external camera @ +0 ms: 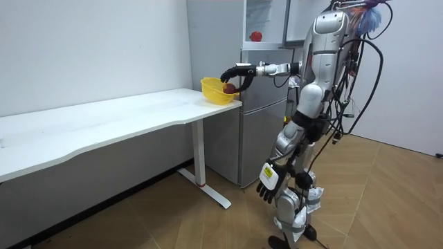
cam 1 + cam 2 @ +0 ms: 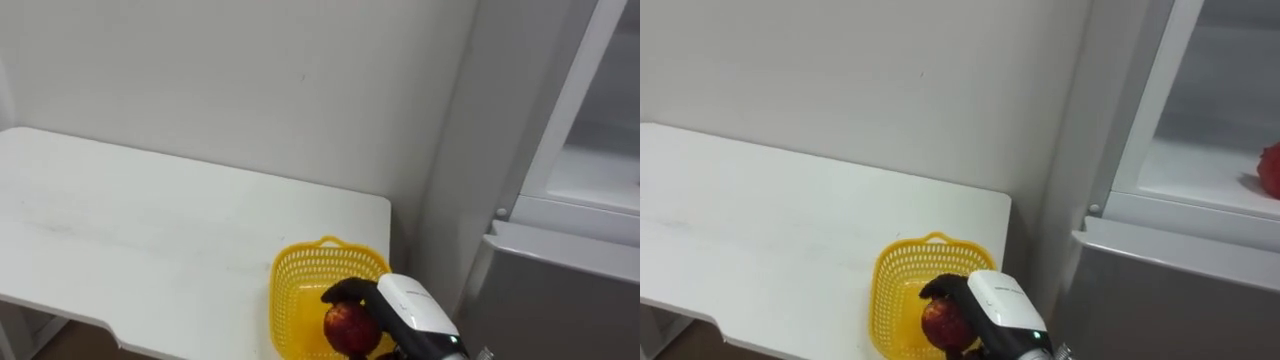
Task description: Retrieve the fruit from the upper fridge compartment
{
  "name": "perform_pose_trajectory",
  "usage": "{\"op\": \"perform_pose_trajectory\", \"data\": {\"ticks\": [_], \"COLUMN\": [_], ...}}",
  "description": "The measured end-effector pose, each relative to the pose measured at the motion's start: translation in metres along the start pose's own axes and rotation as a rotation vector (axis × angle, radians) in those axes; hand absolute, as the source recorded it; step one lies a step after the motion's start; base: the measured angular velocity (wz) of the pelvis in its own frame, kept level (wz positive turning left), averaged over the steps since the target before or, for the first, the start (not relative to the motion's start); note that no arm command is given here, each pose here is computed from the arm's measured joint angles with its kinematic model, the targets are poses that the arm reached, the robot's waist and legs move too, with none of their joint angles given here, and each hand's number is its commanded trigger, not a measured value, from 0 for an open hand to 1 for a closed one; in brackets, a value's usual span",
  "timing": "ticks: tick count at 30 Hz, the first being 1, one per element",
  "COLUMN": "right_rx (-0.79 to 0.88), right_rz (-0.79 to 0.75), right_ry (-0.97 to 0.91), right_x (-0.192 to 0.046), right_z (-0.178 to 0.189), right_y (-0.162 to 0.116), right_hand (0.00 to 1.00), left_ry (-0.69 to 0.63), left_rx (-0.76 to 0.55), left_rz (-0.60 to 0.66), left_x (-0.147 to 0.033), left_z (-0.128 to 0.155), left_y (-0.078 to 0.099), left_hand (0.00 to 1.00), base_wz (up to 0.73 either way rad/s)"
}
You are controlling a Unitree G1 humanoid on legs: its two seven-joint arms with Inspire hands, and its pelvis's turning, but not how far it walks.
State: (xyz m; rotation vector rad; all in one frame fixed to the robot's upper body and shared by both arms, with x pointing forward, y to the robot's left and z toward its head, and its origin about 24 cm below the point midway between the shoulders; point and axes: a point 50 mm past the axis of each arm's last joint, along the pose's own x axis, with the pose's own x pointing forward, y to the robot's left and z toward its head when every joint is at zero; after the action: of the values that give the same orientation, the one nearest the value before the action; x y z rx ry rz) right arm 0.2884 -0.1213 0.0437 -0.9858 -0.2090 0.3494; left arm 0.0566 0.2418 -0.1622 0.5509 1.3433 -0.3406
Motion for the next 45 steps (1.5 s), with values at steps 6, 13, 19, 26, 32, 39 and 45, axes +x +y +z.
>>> {"op": "perform_pose_trajectory", "data": {"ticks": [6,13,19,26,32,39,45], "right_rx": [0.000,0.000,0.005,0.024,0.109,0.338,0.399], "right_rz": [-0.019,-0.019,-0.017,-0.022,-0.107,-0.358,-0.475], "right_ry": [0.001,0.001,0.007,0.010,0.031,-0.129,-0.231], "right_x": [0.000,0.000,0.000,0.000,0.000,0.001,-0.005], "right_z": [0.000,0.000,-0.001,-0.002,-0.007,0.022,0.039], "right_y": [-0.001,-0.001,-0.001,-0.001,-0.019,-0.068,-0.089], "right_hand": [0.00,0.00,0.00,0.00,0.00,0.00,0.00], "left_ry": [0.003,0.010,0.011,0.010,0.015,0.022,0.024], "left_rx": [-0.001,-0.003,-0.002,-0.010,-0.025,-0.032,-0.041], "left_rz": [-0.002,-0.010,-0.019,-0.012,0.008,-0.006,-0.014], "left_x": [0.000,0.000,0.000,0.000,0.000,0.000,0.000], "left_z": [-0.001,-0.003,-0.003,-0.003,-0.005,-0.009,-0.011], "left_y": [-0.001,-0.004,-0.005,-0.004,-0.003,-0.011,-0.020], "left_hand": [0.00,0.00,0.00,0.00,0.00,0.00,0.00], "base_wz": [0.09,0.01,0.00,0.00,0.00,-0.08,-0.10]}}
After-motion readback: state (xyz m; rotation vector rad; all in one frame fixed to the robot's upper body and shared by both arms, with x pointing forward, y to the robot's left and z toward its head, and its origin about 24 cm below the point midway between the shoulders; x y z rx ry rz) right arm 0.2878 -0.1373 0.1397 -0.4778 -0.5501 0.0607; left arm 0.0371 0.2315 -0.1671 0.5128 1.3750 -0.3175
